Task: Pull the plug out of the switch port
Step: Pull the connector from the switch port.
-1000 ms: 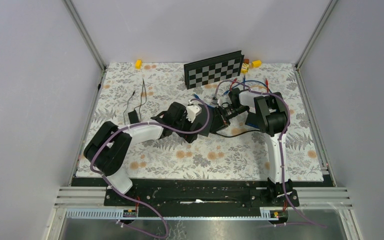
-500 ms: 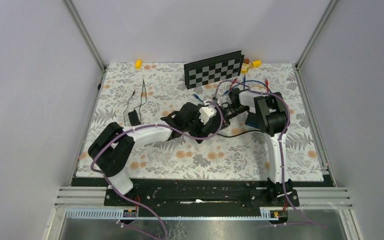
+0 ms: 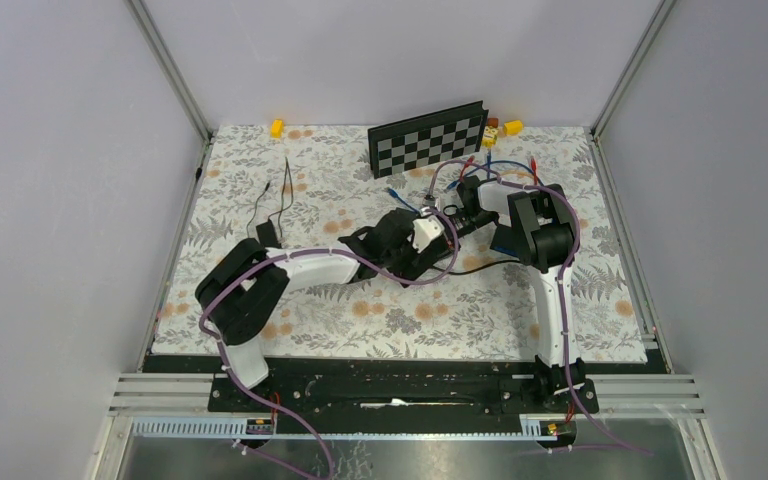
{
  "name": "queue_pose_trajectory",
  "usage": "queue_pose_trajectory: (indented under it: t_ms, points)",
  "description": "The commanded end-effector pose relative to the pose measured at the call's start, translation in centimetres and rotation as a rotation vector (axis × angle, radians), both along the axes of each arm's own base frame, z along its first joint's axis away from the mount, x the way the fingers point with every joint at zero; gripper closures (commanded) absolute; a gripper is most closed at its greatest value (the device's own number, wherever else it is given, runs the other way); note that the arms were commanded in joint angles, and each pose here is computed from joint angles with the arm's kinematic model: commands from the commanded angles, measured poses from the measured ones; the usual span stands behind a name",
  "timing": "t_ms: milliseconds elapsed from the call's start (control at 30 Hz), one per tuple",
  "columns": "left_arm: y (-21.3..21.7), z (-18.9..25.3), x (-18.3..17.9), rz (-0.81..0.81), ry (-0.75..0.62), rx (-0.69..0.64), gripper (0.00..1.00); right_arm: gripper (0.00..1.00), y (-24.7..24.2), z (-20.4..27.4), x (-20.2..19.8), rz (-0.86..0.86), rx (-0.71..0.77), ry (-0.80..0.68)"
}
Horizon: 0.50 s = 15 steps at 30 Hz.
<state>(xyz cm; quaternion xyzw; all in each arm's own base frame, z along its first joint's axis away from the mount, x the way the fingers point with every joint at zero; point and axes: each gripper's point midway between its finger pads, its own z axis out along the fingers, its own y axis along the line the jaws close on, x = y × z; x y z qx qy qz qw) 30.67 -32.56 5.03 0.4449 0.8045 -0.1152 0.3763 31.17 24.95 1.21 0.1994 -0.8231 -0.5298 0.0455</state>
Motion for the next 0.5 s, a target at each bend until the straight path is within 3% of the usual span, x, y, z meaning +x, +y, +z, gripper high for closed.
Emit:
queue_pose_trajectory:
  t_ms: [0,467]
  points:
    - [-1.1,1.4,2.1,0.046,-0.08,-0.019,0.03,0.95,-0.2,-2.3,0.1,0.028,-0.072,-0.028]
    - [-0.8,-0.1,2.3,0.06,-0.083,0.028,0.03,0.95,-0.3,-2.5,0.1,0.028,-0.078,-0.023]
